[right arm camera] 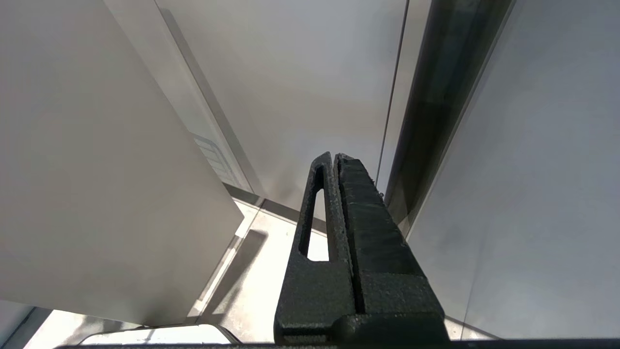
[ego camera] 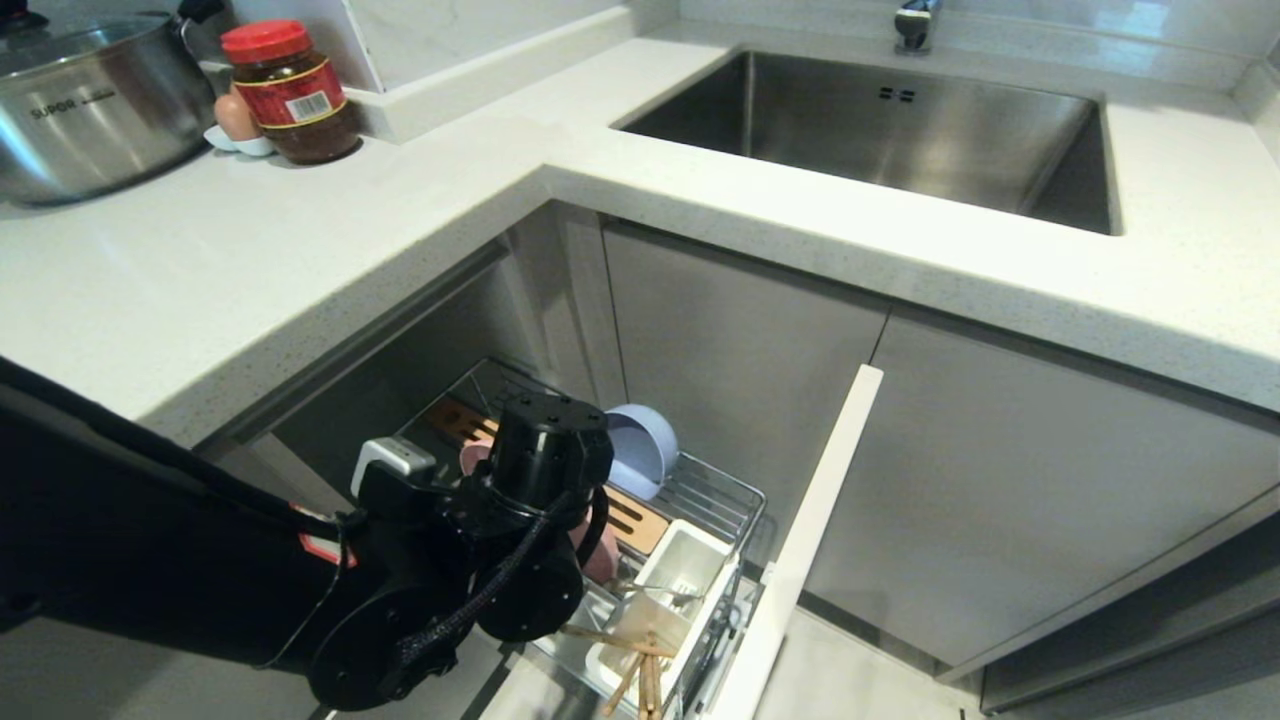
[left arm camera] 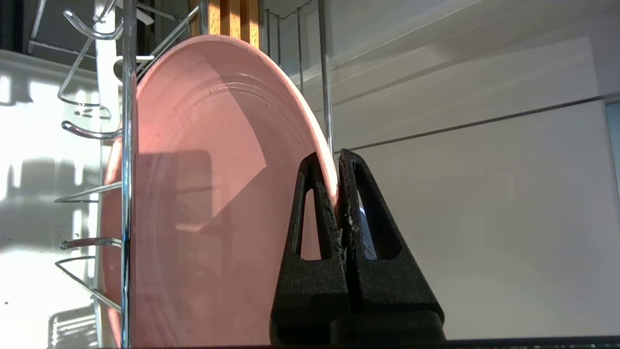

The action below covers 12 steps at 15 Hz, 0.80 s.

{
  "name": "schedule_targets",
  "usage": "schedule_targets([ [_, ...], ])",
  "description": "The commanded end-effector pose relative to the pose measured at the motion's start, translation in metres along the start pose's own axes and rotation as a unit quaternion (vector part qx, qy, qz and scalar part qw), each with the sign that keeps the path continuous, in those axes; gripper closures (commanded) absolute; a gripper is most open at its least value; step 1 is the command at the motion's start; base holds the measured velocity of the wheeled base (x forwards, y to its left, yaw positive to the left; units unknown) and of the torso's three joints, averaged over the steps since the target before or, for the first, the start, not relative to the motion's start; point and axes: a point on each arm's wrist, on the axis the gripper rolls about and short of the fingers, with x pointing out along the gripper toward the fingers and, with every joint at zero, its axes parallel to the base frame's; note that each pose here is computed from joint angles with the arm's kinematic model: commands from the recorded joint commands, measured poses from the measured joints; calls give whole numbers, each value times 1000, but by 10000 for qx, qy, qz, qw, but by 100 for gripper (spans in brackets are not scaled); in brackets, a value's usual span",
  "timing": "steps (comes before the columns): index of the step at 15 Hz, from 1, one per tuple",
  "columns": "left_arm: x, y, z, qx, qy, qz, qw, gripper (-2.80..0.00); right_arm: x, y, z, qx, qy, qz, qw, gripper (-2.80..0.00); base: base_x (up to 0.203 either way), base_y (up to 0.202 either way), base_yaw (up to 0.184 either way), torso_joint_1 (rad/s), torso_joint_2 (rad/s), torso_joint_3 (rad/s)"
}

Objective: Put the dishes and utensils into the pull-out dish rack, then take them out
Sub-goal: Pick up the bowl and place it in the cupboard

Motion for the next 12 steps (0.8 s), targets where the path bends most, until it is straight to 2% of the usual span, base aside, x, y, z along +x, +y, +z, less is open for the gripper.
schedule_targets([
  [1,0,0,0,-19,-24,1,10000,0,0,0,0,4,-14,-1,10000,0,0,0,0,0,0,0],
  [2,0,-1,0,-16,-24,-5,10000,0,0,0,0,4,-14,-1,10000,0,0,0,0,0,0,0],
  [3,-1,-1,1,-17,35,-23,10000,-280,0,0,0,4,-14,-1,10000,0,0,0,0,0,0,0],
  [9,-4,-5,7,-71,2,-59,10000,-280,0,0,0,4,-14,-1,10000,0,0,0,0,0,0,0],
  [12,-16,-10,19,121,110,-24,9999,-280,0,0,0,4,-14,-1,10000,0,0,0,0,0,0,0],
])
